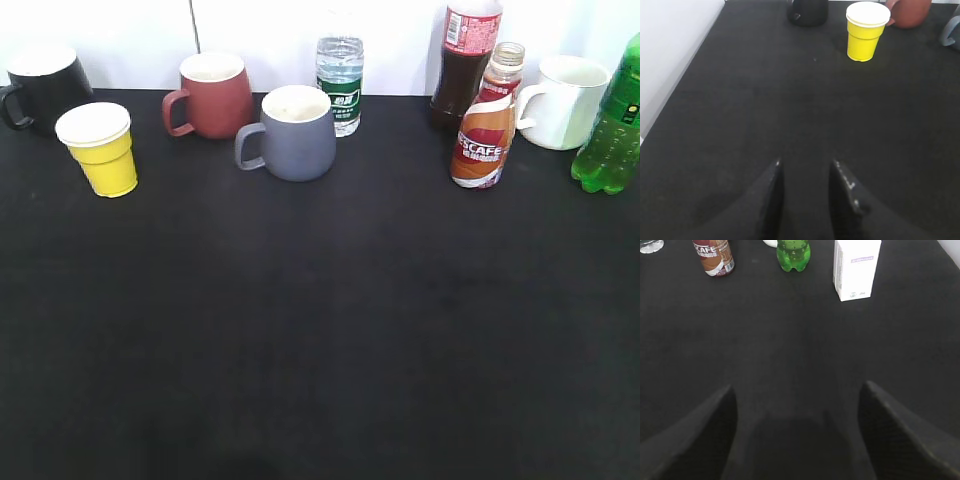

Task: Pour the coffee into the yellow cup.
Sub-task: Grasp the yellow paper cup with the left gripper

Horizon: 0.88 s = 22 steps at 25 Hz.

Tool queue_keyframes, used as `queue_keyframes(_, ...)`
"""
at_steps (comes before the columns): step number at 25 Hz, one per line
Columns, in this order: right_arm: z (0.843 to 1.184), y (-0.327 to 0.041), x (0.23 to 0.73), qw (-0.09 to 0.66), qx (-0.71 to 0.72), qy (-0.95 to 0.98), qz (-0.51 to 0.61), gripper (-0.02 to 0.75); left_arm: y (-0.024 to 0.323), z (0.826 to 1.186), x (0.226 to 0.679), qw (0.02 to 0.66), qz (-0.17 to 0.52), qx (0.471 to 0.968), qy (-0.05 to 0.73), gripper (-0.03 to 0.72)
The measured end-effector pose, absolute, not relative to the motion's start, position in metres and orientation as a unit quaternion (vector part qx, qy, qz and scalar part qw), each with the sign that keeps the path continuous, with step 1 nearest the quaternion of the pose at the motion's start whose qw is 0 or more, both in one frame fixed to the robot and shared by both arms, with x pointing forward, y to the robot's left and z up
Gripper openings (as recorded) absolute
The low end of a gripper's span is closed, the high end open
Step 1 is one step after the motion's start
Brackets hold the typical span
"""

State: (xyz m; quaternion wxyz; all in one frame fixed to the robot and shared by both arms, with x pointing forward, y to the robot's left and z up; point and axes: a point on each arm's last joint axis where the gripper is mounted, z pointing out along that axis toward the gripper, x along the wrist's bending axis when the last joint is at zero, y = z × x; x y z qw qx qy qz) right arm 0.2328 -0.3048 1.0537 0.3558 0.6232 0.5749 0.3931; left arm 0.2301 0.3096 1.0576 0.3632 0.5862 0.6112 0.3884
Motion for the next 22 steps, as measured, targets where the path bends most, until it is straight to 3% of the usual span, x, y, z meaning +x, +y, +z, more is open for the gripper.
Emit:
queue_keyframes(10, 1.054, -0.305, 0.233, 0.356, 0.623, 0.575, 0.393, 0.588, 0.310, 1.058, 0.230, 0.363, 0.389, 0.586, 0.611, 0.245)
queue_keyframes(11, 1.054, -0.305, 0.233, 0.356, 0.623, 0.575, 0.393, 0.588, 0.310, 1.058, 0.230, 0.363, 0.388, 0.586, 0.611, 0.274)
queue_keyframes(13, 1.054, -0.305, 0.233, 0.356, 0.623, 0.575, 0.393, 0.588, 0.309, 1.065, 0.239, 0.359, 0.385, 0.590, 0.612, 0.401)
queue_keyframes(15, 1.054, -0.305, 0.233, 0.356, 0.623, 0.575, 0.393, 0.588, 0.307, 1.081, 0.261, 0.386, 0.408, 0.579, 0.592, 0.479)
queue_keyframes(19, 1.054, -0.305, 0.233, 0.356, 0.623, 0.575, 0.393, 0.588, 0.300, 1.107, 0.346, 0.448, 0.464, 0.556, 0.524, 0.491)
queue_keyframes(22, 1.054, -0.305, 0.233, 0.356, 0.623, 0.575, 0.393, 0.588, 0.292, 1.071, 0.408, 0.492, 0.486, 0.542, 0.478, 0.489)
